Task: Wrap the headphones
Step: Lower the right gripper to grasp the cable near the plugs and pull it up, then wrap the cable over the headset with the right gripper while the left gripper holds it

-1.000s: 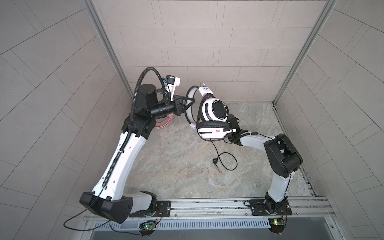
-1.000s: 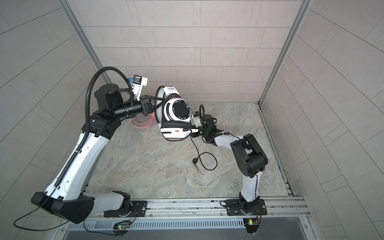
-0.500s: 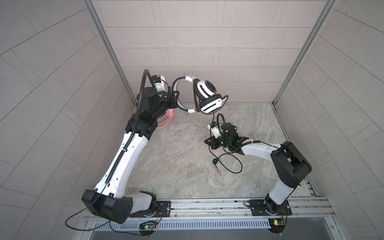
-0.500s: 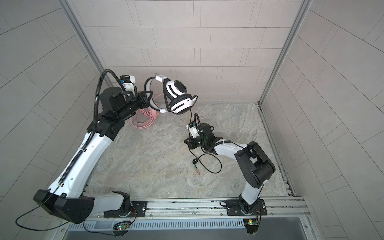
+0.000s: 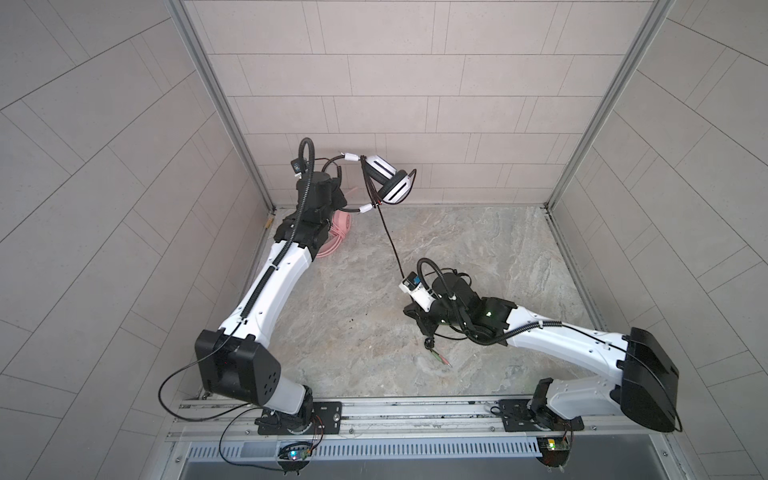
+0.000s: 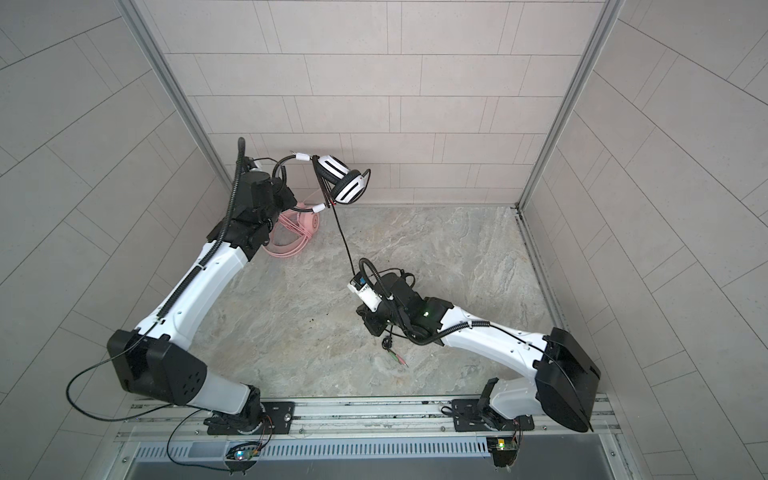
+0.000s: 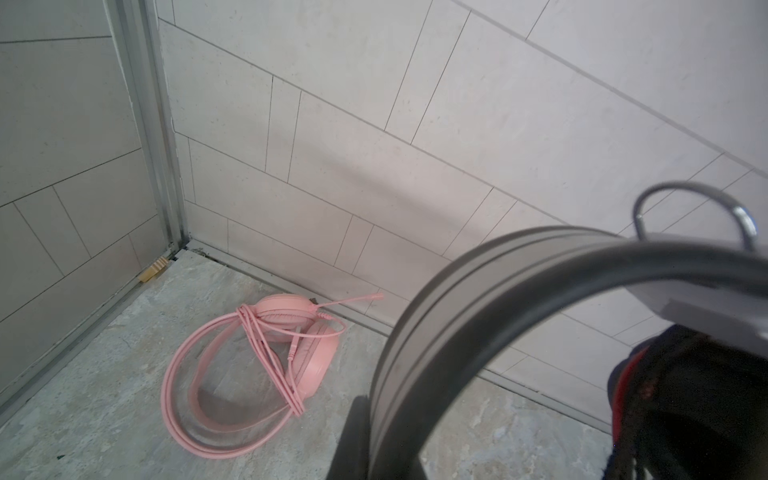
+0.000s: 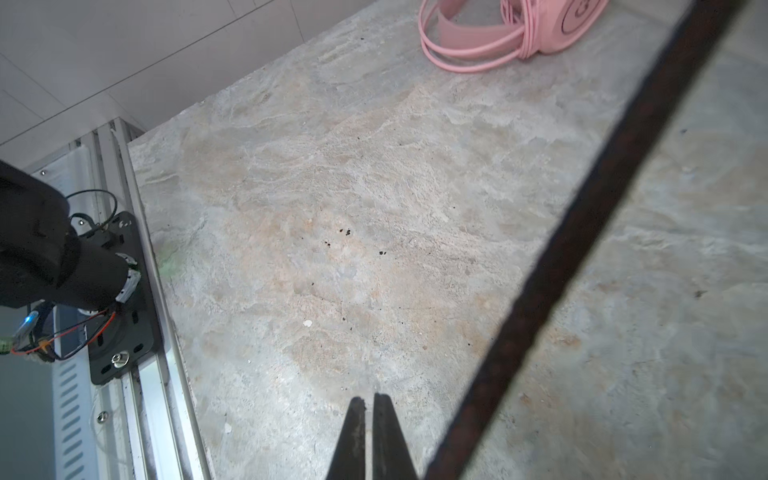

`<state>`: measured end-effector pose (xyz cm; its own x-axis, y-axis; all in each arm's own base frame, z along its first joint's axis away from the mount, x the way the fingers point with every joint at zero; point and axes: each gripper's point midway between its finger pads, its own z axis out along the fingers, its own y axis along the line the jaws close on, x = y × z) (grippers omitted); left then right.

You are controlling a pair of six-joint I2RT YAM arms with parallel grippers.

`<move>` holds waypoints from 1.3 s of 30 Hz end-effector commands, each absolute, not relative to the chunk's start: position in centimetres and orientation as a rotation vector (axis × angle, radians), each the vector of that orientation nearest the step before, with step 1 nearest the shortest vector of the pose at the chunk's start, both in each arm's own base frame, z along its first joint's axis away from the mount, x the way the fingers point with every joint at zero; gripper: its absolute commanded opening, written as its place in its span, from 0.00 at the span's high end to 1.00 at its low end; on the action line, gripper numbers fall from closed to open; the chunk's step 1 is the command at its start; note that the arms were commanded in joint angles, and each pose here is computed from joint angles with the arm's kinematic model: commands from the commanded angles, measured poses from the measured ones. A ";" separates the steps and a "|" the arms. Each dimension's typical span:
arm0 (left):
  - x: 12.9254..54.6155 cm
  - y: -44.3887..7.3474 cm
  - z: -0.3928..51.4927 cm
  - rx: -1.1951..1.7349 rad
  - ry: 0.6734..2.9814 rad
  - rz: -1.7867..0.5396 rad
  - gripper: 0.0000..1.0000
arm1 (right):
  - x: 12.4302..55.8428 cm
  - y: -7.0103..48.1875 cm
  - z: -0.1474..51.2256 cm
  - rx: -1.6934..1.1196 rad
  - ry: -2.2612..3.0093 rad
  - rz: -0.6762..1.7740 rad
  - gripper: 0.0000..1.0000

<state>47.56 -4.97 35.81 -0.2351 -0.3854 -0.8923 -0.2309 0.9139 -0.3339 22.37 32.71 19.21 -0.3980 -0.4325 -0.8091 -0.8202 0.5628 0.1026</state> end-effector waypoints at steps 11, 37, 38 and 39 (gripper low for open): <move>48.6 -7.3 32.7 -0.289 1.923 -0.127 1.00 | 22.2 30.3 31.6 -1.023 1.753 0.423 0.94; 32.5 -17.4 25.6 0.593 2.372 -0.564 0.97 | 31.2 20.9 39.1 -0.655 1.725 0.174 0.94; 32.3 -17.4 25.5 0.605 2.363 -0.561 0.98 | 31.4 20.8 39.0 -0.651 1.733 0.164 0.94; 32.1 -17.3 25.4 0.611 2.358 -0.559 0.98 | 31.6 20.6 38.9 -0.641 1.738 0.160 0.94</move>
